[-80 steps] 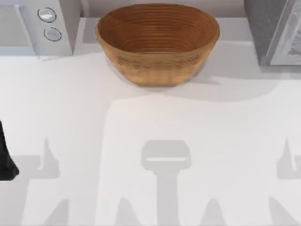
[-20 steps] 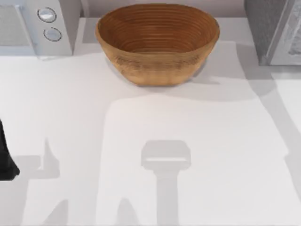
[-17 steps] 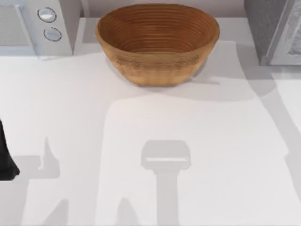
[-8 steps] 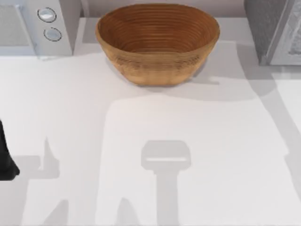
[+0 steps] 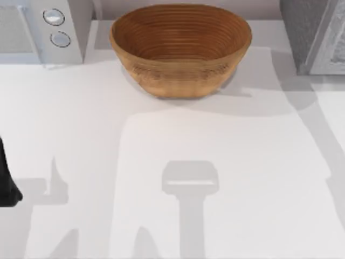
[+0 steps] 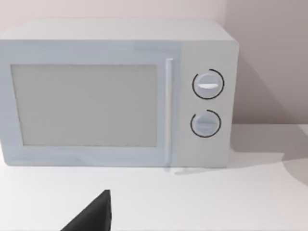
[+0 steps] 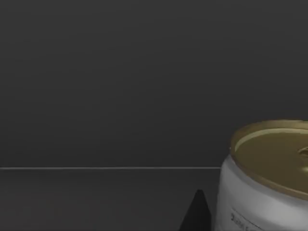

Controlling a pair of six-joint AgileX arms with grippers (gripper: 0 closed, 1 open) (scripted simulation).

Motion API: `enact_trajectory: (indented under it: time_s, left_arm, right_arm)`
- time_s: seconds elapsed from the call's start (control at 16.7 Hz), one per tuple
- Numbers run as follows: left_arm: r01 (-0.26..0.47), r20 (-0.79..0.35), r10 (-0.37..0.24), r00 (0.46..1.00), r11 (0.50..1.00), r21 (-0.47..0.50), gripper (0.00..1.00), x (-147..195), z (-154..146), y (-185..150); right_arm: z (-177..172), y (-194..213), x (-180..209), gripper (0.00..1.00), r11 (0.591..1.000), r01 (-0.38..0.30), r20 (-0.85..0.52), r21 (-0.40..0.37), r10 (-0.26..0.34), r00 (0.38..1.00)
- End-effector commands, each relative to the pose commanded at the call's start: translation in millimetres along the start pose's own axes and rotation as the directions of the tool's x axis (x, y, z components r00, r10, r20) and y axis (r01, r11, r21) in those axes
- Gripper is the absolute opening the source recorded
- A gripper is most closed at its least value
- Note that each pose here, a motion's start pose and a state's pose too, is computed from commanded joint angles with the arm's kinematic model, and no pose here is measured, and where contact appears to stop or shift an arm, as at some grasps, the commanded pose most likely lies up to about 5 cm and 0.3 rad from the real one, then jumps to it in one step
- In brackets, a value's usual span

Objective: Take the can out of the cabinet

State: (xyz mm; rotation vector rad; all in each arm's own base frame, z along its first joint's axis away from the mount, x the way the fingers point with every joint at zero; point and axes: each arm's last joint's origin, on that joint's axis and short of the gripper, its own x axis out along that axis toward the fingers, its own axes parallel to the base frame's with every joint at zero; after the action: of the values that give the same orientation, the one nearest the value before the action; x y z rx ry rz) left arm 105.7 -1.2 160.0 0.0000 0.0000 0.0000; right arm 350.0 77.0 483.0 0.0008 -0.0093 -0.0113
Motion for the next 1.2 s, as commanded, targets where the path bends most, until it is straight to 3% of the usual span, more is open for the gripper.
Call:
enact_trajectory:
  time_s: [0.24,0.72,1.2]
  left_arm:
    - [0.0,0.0,0.0,1.0,1.0,0.0,1.0,0.0,0.0,0.0]
    - [0.0,0.0,0.0,1.0,1.0,0.0,1.0,0.0,0.0,0.0]
    - [0.0,0.0,0.0,1.0,1.0,0.0,1.0,0.0,0.0,0.0]
  right_arm:
    - [8.7,6.2,-17.5,0.0,1.0,-0.002,-0.001,0.002,0.002,1.0]
    - [60.7,1.6,-171.5,0.0,1.0,-0.001,0.001,0.002,0.001,1.0]
    - [58.9,-2.6,-181.0,0.0,1.0,0.0,0.003,0.004,0.0,1.0]
